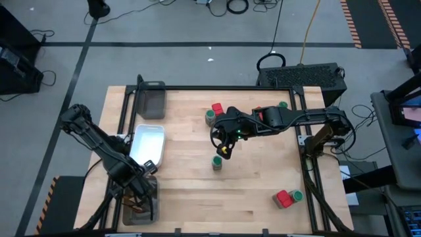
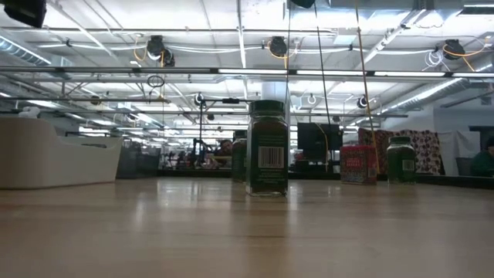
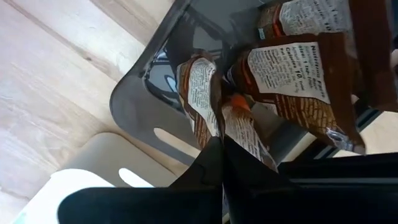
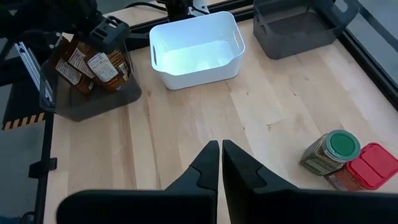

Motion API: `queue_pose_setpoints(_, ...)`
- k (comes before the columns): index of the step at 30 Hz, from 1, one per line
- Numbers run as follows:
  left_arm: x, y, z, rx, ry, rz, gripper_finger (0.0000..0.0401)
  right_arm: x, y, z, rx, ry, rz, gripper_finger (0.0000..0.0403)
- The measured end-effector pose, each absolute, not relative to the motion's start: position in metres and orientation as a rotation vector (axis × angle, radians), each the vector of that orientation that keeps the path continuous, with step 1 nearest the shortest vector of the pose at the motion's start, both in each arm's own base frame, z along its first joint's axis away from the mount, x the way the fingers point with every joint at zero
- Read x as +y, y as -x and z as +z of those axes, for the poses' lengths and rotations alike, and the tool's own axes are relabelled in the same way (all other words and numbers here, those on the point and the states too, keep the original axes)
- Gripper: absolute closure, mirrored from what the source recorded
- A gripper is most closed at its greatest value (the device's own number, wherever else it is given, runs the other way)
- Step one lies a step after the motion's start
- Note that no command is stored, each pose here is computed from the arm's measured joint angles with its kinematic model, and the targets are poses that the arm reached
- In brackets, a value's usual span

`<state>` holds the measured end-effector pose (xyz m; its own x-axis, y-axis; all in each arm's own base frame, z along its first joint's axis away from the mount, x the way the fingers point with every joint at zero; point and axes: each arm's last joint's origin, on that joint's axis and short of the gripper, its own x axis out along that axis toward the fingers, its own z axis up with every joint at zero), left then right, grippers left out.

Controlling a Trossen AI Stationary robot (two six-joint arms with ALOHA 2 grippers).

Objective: Sort spices by type
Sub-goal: Put the orange seasoning bag into the bottom black bin

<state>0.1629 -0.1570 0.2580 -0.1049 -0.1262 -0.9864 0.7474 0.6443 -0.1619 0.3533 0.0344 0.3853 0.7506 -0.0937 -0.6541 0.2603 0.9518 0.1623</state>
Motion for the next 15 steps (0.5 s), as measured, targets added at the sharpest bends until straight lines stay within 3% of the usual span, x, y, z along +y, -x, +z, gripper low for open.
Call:
queue_pose_setpoints(8, -0.1558, -0.1611, 0.2506, 1.527, -0.538, -0.806, 0.0396, 0.0344, -0.3533, 0.3853, 0.698, -0.241, -0.192, 0.0403)
queue_pose_setpoints(15, -0.1570, -0.1625, 0.2506, 1.508, -0.533, -0.809, 0.0350, 0.0344, -0.3533, 0.3853, 0.698, -0.234, -0.190, 0.0403)
